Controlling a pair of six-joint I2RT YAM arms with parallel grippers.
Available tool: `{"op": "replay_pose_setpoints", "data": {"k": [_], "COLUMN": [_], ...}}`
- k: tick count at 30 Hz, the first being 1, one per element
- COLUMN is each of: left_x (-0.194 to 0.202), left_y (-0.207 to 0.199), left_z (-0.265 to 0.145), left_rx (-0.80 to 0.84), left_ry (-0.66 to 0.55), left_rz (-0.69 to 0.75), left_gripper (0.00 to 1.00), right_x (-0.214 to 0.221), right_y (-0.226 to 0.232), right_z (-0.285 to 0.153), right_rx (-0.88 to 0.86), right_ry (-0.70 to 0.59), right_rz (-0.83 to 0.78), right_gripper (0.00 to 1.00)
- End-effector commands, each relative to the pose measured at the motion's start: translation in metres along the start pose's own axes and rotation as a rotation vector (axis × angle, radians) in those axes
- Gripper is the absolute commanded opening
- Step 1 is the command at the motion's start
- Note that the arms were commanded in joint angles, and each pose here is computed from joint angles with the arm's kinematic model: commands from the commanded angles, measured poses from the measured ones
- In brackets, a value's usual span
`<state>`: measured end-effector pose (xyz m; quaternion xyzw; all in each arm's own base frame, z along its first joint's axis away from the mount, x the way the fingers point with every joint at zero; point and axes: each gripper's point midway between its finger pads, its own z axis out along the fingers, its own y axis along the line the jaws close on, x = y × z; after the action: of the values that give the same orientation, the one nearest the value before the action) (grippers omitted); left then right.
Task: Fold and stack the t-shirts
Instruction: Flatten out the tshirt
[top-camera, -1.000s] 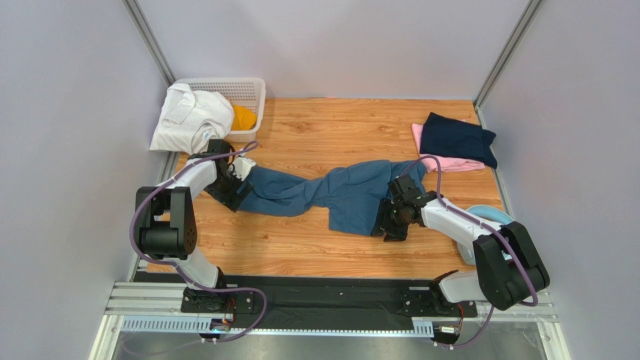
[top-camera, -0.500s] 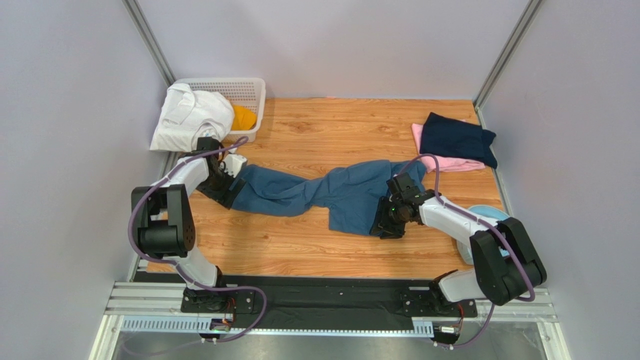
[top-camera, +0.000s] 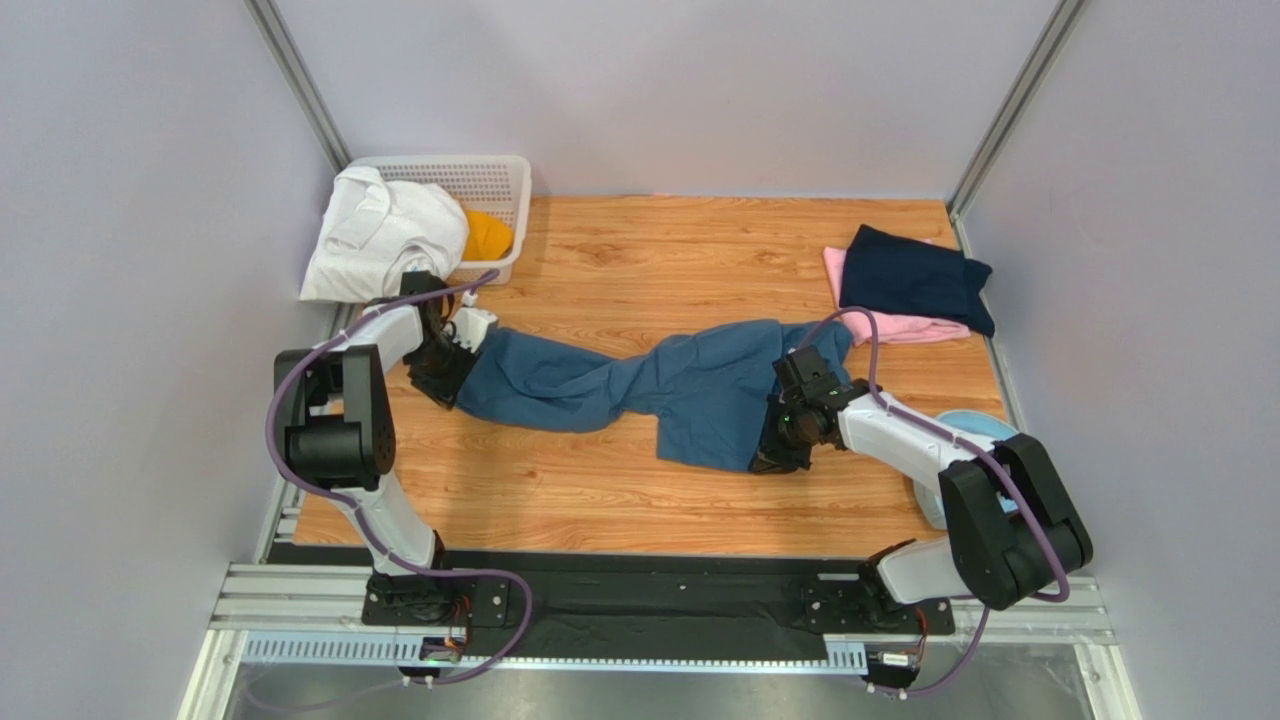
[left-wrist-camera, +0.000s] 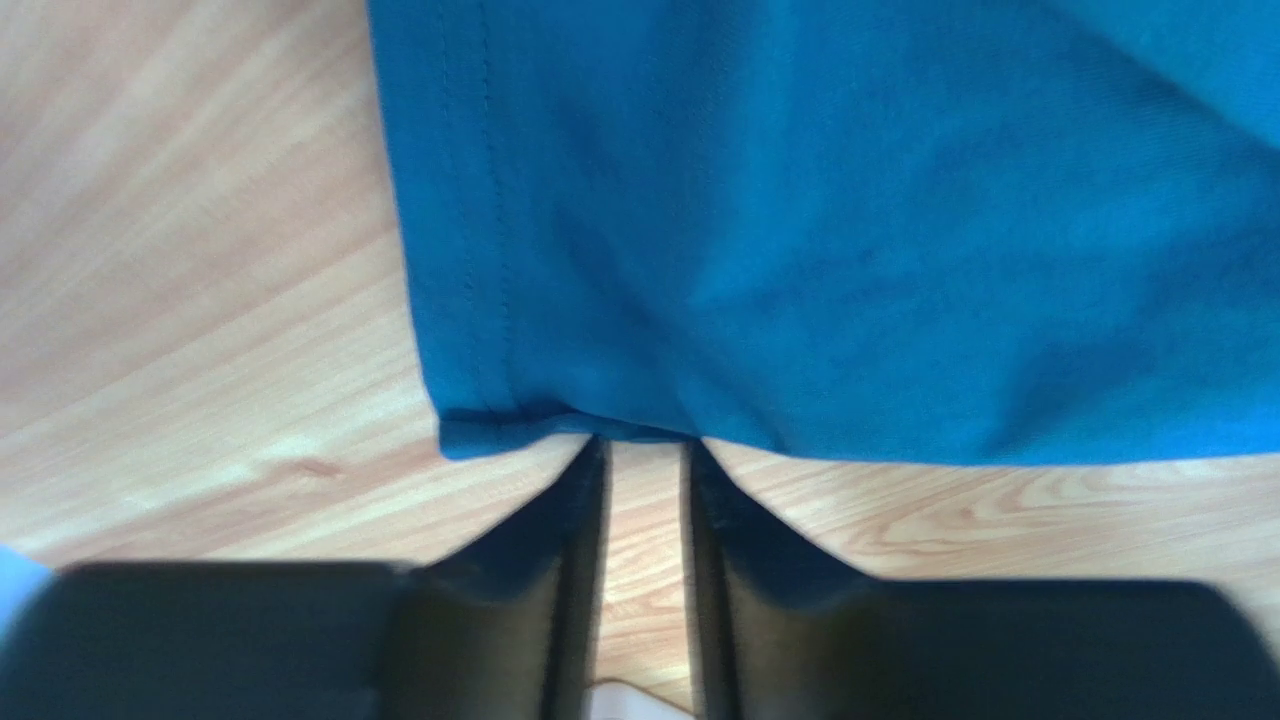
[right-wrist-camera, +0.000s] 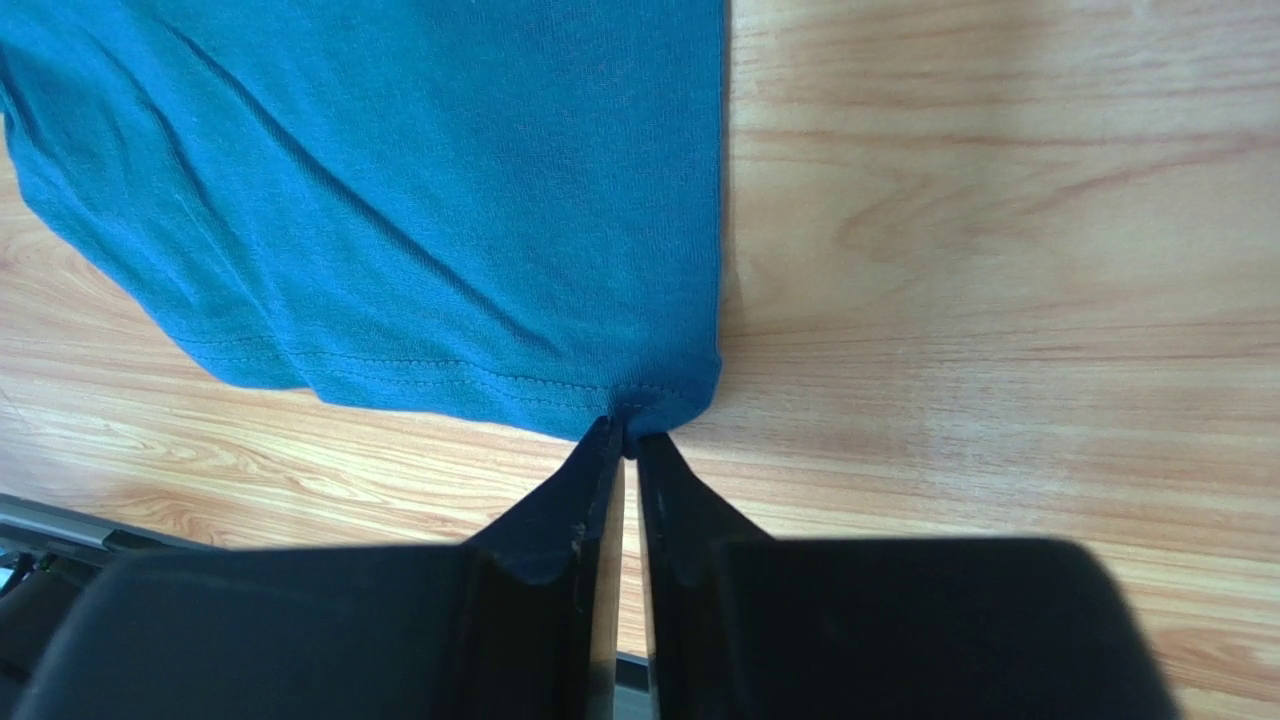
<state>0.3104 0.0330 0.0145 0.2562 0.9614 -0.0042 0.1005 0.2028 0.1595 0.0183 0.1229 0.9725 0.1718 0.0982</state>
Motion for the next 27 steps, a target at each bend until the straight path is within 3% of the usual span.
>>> {"op": "replay_pose_setpoints", "data": {"k": [1,6,22,23,26,27], "left_x": [-0.011,-0.011,-0.035,-0.035,-0.032,-0.030], "left_y": [0.008,0.009,0.009,0.009,0.015,0.017], "left_z": [0.004,0.001,-0.040,-0.043,-0.045,-0.045], "left_rx": [-0.016,-0.028,-0.033,-0.036,-0.075,-0.084], "left_ry": [-0.039,-0.048,-0.161,-0.165,-0.150,-0.150], "left_rz": [0.002,0.006,0.007,0.009,0.014,0.014], "left_gripper": [0.21,0.00,0.00,0.02,0.31,0.33], "right_x": [-0.003,-0.004,-0.028,-0.028,-0.026,-0.024], "right_y": [0.001,0.001,0.018,0.018,0.016,0.014], "right_z": [0.002,-0.001,-0.048,-0.048,-0.046,-0.043], "right_rx": [-0.001,0.002,-0.020,-0.020,-0.016,-0.013], "right_ry": [-0.019,-0.022,-0.148,-0.150,-0.140,-0.133], "right_rz": [-0.005,-0.010,-0.054,-0.056,-0.050,-0.050], "right_gripper": [0.09,0.01,0.00,0.00,0.00,0.00]}}
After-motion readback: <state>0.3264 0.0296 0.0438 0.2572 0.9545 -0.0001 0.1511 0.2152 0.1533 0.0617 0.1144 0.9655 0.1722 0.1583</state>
